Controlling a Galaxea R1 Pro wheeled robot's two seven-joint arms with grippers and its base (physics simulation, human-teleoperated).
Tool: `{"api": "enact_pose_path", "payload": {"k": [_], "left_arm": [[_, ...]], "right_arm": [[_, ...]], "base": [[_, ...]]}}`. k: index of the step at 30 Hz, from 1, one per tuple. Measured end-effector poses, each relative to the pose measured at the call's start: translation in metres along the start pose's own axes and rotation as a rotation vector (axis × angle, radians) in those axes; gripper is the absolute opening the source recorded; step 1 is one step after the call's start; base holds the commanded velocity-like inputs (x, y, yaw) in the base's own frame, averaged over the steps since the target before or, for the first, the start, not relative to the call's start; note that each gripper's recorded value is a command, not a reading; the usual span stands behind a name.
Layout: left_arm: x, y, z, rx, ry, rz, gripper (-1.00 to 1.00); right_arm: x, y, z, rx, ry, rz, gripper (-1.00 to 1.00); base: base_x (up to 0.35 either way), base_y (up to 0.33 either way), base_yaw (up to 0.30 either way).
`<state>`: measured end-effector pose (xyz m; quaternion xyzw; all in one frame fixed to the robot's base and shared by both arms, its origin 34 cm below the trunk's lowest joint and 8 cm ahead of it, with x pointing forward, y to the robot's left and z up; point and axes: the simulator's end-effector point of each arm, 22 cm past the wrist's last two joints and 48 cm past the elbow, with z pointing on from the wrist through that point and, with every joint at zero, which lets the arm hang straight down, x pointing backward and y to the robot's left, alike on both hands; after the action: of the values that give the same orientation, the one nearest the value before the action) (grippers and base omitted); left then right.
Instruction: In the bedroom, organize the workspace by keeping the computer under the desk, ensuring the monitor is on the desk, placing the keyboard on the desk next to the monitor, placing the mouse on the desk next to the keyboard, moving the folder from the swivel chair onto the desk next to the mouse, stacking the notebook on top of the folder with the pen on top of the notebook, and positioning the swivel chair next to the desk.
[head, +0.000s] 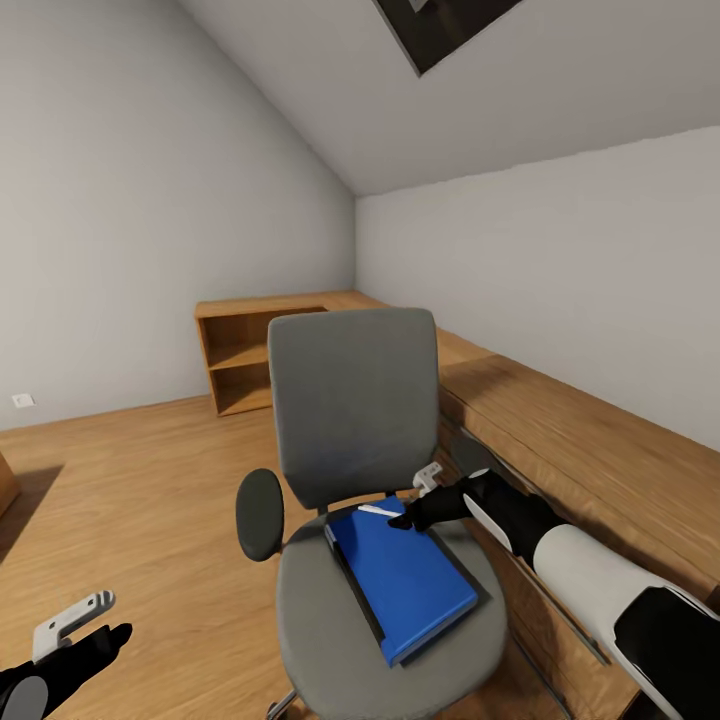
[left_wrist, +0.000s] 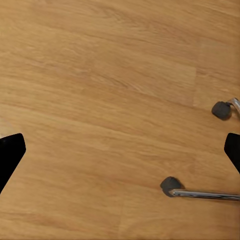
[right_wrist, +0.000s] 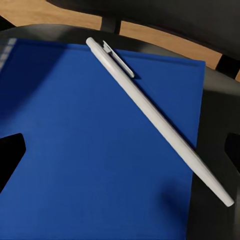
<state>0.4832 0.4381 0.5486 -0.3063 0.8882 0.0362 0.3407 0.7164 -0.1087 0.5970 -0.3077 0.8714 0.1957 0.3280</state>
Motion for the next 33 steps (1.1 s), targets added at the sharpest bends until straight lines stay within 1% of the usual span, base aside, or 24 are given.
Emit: {"api": "enact_pose_path", "payload": {"k": [12,14,23,33], "left_arm": [[0.001,-0.001,0.0,0.001,0.001,0.001,1.0],[0.001,-0.001,0.0,0.002,0.001,0.0,1.0],[0.001,-0.001,0.0,0.002,0.002,0.001,1.0],[0.001,-0.001,0.0,0.003,0.001,0.002,1.0]], "right_arm": [[-0.001,0.0,-0.002,-0.012,-0.008,0.002,1.0],[-0.003,-0.001,-0.003,-0.012,-0.016,0.009,1.0],[-0.022,-0.009,-0.011,-0.011,-0.085,0.076,1.0],[-0.028,-0.013,-0.014,-0.007,-0.11,0.1,1.0]], "base": [[0.0,0.0,0.0],[0.0,0.0,0.0],[0.0,0.0,0.0],[0.0,0.0,0.0]]}}
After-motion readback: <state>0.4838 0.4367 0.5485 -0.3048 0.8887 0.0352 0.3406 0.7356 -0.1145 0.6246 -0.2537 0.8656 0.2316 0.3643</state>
